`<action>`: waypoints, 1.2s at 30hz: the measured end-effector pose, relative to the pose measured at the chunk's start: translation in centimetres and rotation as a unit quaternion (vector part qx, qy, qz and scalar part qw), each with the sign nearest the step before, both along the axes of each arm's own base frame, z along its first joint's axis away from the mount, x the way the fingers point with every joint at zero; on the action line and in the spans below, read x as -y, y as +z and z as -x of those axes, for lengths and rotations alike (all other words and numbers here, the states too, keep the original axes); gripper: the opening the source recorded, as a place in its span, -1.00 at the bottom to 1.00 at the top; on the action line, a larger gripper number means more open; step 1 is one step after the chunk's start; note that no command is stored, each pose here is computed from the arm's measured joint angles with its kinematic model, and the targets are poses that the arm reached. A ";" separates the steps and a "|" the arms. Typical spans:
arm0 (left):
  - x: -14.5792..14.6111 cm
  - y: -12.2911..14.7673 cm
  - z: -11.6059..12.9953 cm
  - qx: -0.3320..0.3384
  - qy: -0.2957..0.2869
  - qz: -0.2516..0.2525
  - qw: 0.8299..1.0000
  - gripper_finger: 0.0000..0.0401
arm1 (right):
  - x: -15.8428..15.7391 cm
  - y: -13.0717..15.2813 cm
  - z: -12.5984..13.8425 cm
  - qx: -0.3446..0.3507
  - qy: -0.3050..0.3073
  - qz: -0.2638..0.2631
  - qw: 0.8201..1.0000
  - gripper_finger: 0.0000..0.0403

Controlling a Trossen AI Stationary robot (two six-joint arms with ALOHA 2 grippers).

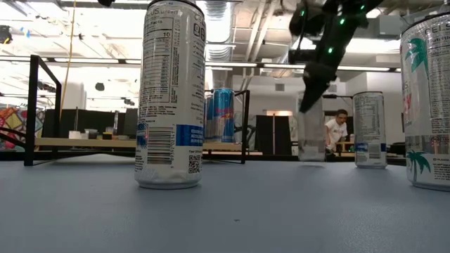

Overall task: Place canned beverage on shelf
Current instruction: Put the top white and pink soda can on the shelf aligned with the other white and pink soda can

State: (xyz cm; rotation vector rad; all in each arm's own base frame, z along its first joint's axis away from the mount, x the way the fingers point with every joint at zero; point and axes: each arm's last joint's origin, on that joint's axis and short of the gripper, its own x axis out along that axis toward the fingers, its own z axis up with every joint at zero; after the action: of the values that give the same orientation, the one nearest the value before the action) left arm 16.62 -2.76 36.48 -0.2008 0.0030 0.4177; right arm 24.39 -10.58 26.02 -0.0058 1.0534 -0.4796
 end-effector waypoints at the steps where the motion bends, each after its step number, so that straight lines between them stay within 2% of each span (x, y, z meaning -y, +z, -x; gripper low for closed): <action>1: 0.0 0.0 0.0 0.001 0.000 0.001 1.000 0.84 | -0.5 0.4 0.0 0.006 0.017 0.007 1.000 0.10; 6: 0.1 0.0 0.0 0.003 -0.015 0.010 1.000 0.84 | -3.6 2.5 0.6 0.048 0.093 0.014 0.994 0.10; 9: 0.2 0.0 -0.1 0.003 -0.031 0.010 0.999 0.84 | -5.8 3.9 1.1 0.086 0.188 -0.010 0.978 0.10; 11: 0.2 0.0 -0.1 0.004 -0.043 0.013 0.999 0.84 | -7.2 4.7 1.3 0.113 0.242 -0.010 0.963 0.10; 15: 0.5 0.1 -0.3 0.012 -0.080 0.027 0.996 0.84 | -9.9 6.2 1.7 0.157 0.325 0.024 0.932 0.10; 19: 0.8 0.1 -1.0 0.020 -0.172 0.040 0.984 0.84 | -12.6 7.8 1.7 0.229 0.388 0.052 0.891 0.10; 23: 0.7 0.1 -2.3 0.036 -0.233 0.069 0.969 0.84 | -14.7 9.3 1.5 0.305 0.427 0.062 0.849 0.10; 29: -0.3 -0.4 -5.4 0.061 -0.297 0.101 0.947 0.84 | -17.1 10.8 1.7 0.369 0.476 0.103 0.791 0.10; 33: -1.0 -1.3 -7.6 0.060 -0.359 0.138 0.921 0.84 | -18.3 11.5 1.9 0.405 0.496 0.111 0.760 0.10; 36: -1.6 -2.6 -9.2 0.041 -0.370 0.168 0.913 0.84 | -19.2 11.8 1.9 0.422 0.505 0.108 0.745 0.10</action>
State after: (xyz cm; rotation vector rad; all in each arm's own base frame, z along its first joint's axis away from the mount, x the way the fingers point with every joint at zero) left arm 25.79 -1.17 33.88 -0.5345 0.0680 -0.3575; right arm 22.46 8.60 37.80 -0.5055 -0.0168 0.4039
